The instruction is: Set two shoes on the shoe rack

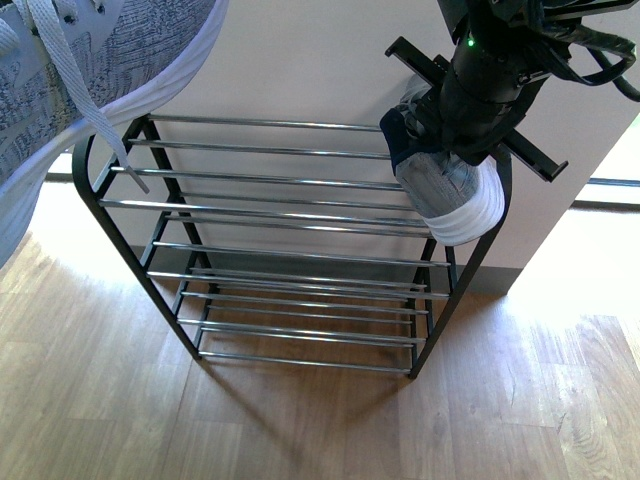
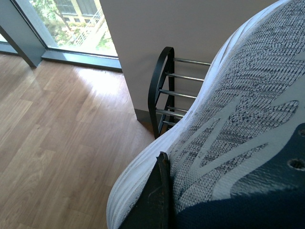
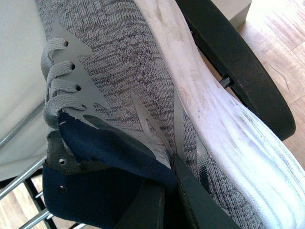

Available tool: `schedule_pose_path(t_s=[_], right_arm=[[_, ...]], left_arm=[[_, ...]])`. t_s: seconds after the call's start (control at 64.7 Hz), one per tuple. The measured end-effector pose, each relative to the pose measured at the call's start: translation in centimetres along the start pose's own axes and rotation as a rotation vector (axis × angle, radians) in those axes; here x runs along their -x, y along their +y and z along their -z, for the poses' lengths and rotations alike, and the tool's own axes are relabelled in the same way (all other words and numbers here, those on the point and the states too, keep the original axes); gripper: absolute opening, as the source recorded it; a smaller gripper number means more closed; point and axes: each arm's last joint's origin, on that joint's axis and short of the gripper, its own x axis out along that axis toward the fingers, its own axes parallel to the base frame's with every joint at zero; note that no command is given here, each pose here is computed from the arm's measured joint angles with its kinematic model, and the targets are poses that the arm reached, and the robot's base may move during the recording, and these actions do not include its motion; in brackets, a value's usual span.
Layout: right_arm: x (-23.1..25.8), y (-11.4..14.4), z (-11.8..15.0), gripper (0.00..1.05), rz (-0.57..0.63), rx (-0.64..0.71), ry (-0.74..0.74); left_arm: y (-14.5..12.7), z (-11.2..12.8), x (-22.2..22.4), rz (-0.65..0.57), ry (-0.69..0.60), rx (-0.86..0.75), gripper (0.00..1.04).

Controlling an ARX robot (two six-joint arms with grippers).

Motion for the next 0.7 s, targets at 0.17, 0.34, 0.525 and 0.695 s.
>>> schedule_pose_path(t_s=[0.17, 0.34, 0.525, 0.695], right_arm=[[0.2, 0.2, -0.2, 0.01, -0.044, -0.039, 0.055], [1.4, 0.5, -0.1, 0.01, -0.094, -0.078, 0.095], [1.9, -0.1, 0.7, 0.01, -0.098, -0.108, 0.128], [1.7, -0.5, 0.8, 0.01, -0.075, -0.065, 0.082]], left_arm=[[0.0, 0.0, 0.0, 0.0, 0.0, 0.0, 0.02], [0.0, 0.0, 0.0, 0.0, 0.0, 0.0, 0.02], [0.0, 0.0, 0.0, 0.0, 0.0, 0.0, 0.02], [0.0, 0.0, 0.0, 0.0, 0.0, 0.0, 0.02]])
